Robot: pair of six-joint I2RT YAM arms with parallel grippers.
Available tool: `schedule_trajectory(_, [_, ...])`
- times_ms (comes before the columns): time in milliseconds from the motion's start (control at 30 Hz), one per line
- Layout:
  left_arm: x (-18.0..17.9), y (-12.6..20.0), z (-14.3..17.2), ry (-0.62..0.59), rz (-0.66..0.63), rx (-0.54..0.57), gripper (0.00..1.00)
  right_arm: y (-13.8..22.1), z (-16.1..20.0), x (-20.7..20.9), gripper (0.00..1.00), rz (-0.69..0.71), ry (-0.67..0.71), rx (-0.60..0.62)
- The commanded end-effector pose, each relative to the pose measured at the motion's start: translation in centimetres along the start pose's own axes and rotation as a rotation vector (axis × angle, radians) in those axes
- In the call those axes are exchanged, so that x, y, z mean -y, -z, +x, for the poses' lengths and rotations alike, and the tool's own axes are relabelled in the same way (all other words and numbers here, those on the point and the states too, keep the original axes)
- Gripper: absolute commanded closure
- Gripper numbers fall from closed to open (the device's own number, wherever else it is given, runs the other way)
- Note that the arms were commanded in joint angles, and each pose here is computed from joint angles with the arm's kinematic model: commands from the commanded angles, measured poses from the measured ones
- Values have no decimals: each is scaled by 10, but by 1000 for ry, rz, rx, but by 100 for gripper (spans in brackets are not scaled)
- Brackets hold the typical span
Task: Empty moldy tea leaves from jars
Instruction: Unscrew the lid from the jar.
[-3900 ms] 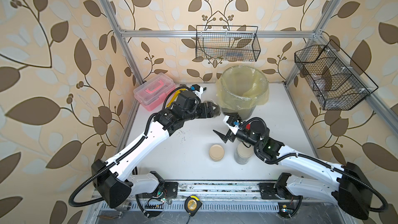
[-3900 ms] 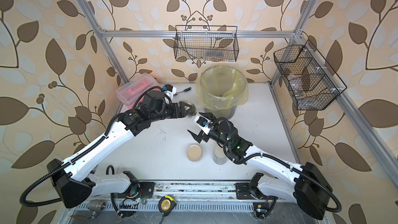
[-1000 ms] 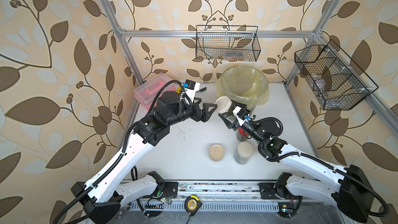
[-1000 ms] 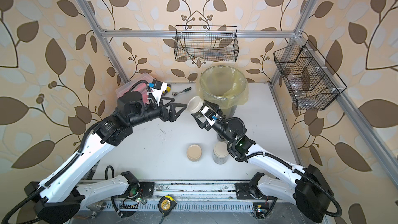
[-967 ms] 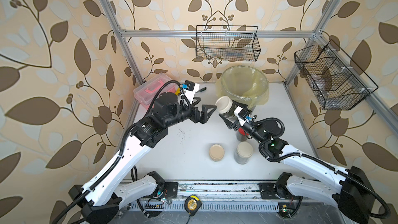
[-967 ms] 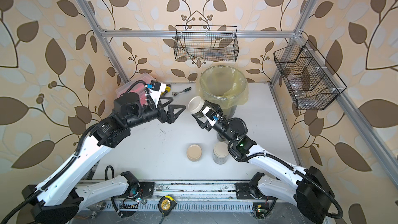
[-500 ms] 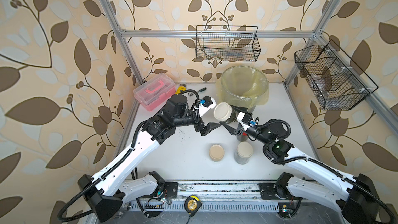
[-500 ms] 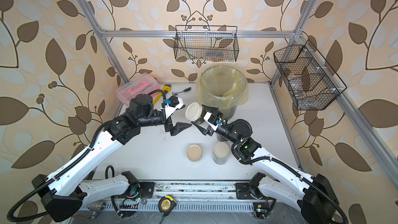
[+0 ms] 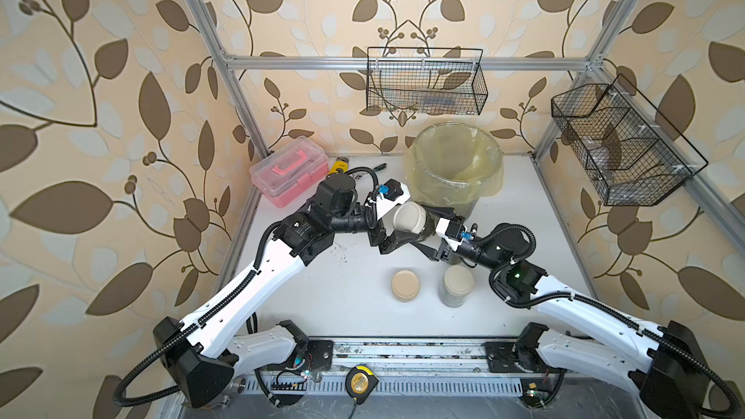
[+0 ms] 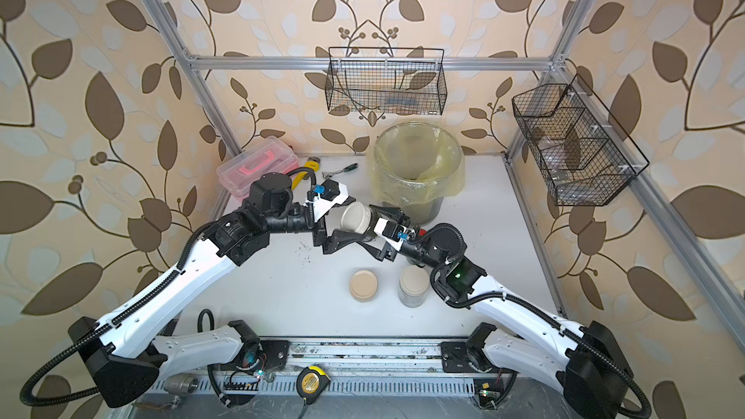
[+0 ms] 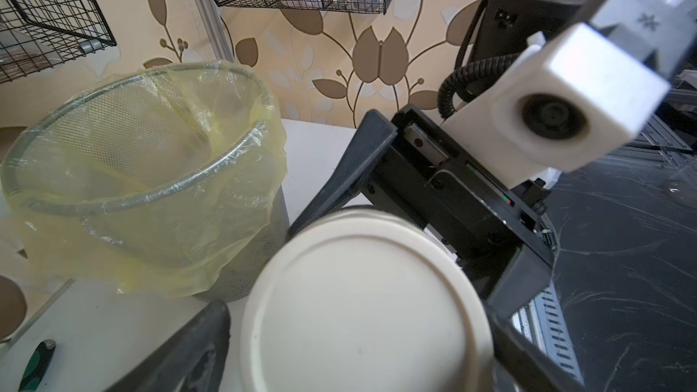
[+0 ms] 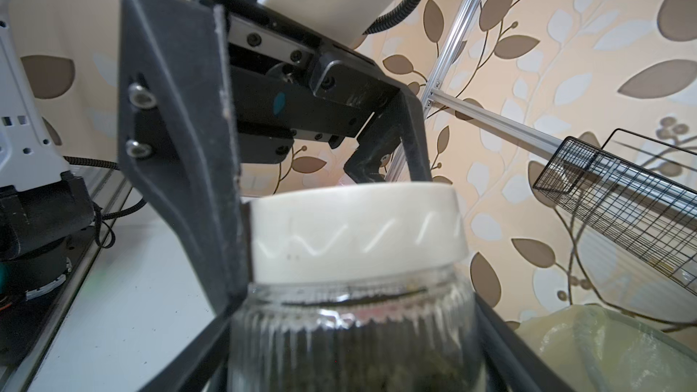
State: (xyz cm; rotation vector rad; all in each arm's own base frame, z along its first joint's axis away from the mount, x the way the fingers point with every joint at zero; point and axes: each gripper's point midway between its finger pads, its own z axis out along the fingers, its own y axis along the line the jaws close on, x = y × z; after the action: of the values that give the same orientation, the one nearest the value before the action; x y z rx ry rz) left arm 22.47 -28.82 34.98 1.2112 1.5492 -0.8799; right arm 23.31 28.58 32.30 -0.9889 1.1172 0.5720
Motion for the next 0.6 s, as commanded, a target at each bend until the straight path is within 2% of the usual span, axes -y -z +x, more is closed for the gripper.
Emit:
schedule_trajectory(0, [11, 3, -25, -6, 71, 57, 10, 0, -25, 1, 66, -4, 49, 84])
schedule_trajectory(133, [13, 1, -25, 33, 97, 56, 25, -1, -25, 1, 66, -3, 47, 85])
schedule_trajectory(267, [9, -2, -28, 103, 89, 61, 29, -1, -24, 10, 67, 45, 45, 76])
schedule_trajectory(367, [-7, -5, -35, 207, 12, 86, 32, -1, -21, 27, 67, 144, 50, 58])
schedule_trajectory(433, [-29, -8, -43, 342, -100, 138, 34, -1, -16, 43, 67, 235, 72, 29])
schedule_trajectory(500, [-50, -9, -48, 545, -183, 177, 36, -2, -7, 55, 72, 318, 116, -15])
schedule_trajectory(567, [-67, -11, -43, 729, -264, 159, 35, -1, -3, 66, 71, 392, 149, -42])
